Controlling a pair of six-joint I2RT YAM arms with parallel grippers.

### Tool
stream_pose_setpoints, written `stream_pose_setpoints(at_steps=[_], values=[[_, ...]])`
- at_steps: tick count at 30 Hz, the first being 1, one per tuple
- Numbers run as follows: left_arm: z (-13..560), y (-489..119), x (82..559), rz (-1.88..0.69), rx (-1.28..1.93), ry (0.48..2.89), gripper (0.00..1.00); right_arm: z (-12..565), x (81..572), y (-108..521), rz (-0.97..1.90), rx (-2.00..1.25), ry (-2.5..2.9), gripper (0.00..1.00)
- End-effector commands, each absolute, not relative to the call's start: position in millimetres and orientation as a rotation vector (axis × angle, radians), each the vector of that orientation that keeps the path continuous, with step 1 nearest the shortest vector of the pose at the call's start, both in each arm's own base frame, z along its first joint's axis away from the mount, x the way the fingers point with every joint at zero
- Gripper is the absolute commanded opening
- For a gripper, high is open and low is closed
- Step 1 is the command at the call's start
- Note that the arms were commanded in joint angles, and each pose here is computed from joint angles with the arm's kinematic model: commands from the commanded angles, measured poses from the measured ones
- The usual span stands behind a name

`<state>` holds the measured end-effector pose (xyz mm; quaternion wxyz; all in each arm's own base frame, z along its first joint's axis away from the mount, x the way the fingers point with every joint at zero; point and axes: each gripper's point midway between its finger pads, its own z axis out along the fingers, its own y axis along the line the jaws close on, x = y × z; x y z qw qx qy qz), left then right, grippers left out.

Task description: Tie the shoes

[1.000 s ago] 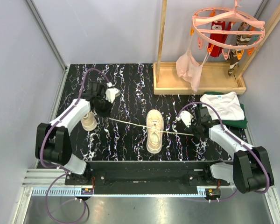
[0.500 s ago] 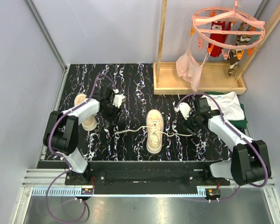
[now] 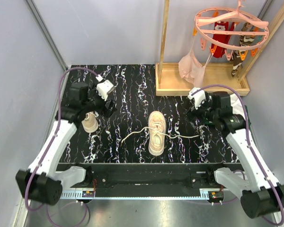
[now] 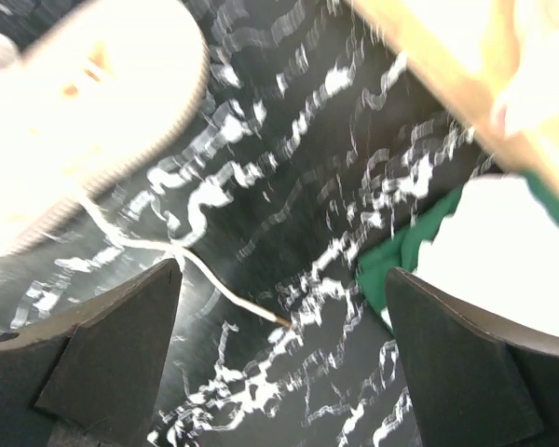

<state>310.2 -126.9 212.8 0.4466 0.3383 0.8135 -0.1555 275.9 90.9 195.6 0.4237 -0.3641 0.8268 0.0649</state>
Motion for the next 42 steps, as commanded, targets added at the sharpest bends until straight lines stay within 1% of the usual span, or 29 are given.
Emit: stream_pose_setpoints(at_steps=[1, 2, 4, 7, 8, 12, 13, 15, 16, 18, 20, 24, 30, 40, 42], values=[[246.0, -154.3, 289.2, -0.474, 1.059, 1.708, 0.88, 232.9, 255.4, 119.4, 0.359, -0.923, 1.916, 1.00], [248.9, -158.4, 282.2, -0.498, 1.089, 1.673, 0.90, 232.0, 250.3, 122.3, 0.383, -0.935, 1.902, 1.00], [242.6, -167.7, 270.1, -0.556, 1.180, 1.601, 0.99, 224.8, 243.3, 127.6, 0.422, -0.990, 1.881, 1.00], [225.7, -183.5, 261.0, -0.588, 1.291, 1.598, 0.99, 218.0, 239.0, 129.9, 0.426, -1.072, 1.851, 1.00], [210.6, -196.1, 253.3, -0.626, 1.378, 1.615, 0.99, 213.7, 240.6, 130.7, 0.437, -1.077, 1.867, 1.00], [163.8, -214.3, 253.4, -0.605, 1.494, 1.757, 0.86, 185.3, 240.9, 130.7, 0.480, -1.134, 1.967, 1.00], [156.1, -219.1, 251.8, -0.624, 1.513, 1.774, 0.78, 177.2, 240.9, 129.7, 0.486, -1.135, 1.999, 1.00], [136.8, -232.0, 250.1, -0.670, 1.543, 1.815, 0.68, 158.2, 243.9, 127.2, 0.494, -1.133, 2.082, 0.98], [130.3, -235.8, 250.3, -0.680, 1.546, 1.833, 0.60, 152.5, 244.7, 125.9, 0.497, -1.126, 2.112, 0.97], [116.9, -247.4, 258.7, -0.691, 1.514, 1.882, 0.50, 138.9, 244.9, 126.2, 0.523, -1.119, 2.173, 0.95], [107.1, -257.3, 265.7, -0.718, 1.479, 1.921, 0.43, 127.1, 242.5, 125.9, 0.547, -1.122, 2.219, 0.92], [96.5, -270.2, 276.6, -0.733, 1.454, 1.940, 0.37, 109.3, 240.9, 122.7, 0.551, -1.125, 2.283, 0.88], [87.4, -285.7, 279.7, -0.813, 1.449, 1.956, 0.29, 97.6, 240.4, 120.7, 0.556, -1.110, 2.340, 0.86], [77.2, -298.3, 272.4, -0.873, 1.479, 1.963, 0.28, 92.0, 238.9, 117.8, 0.542, -1.120, 2.354, 0.85], [75.6, -299.9, 272.0, -0.873, 1.484, 1.963, 0.25, 92.6, 239.2, 118.1, 0.543, -1.118, 2.352, 0.85]])
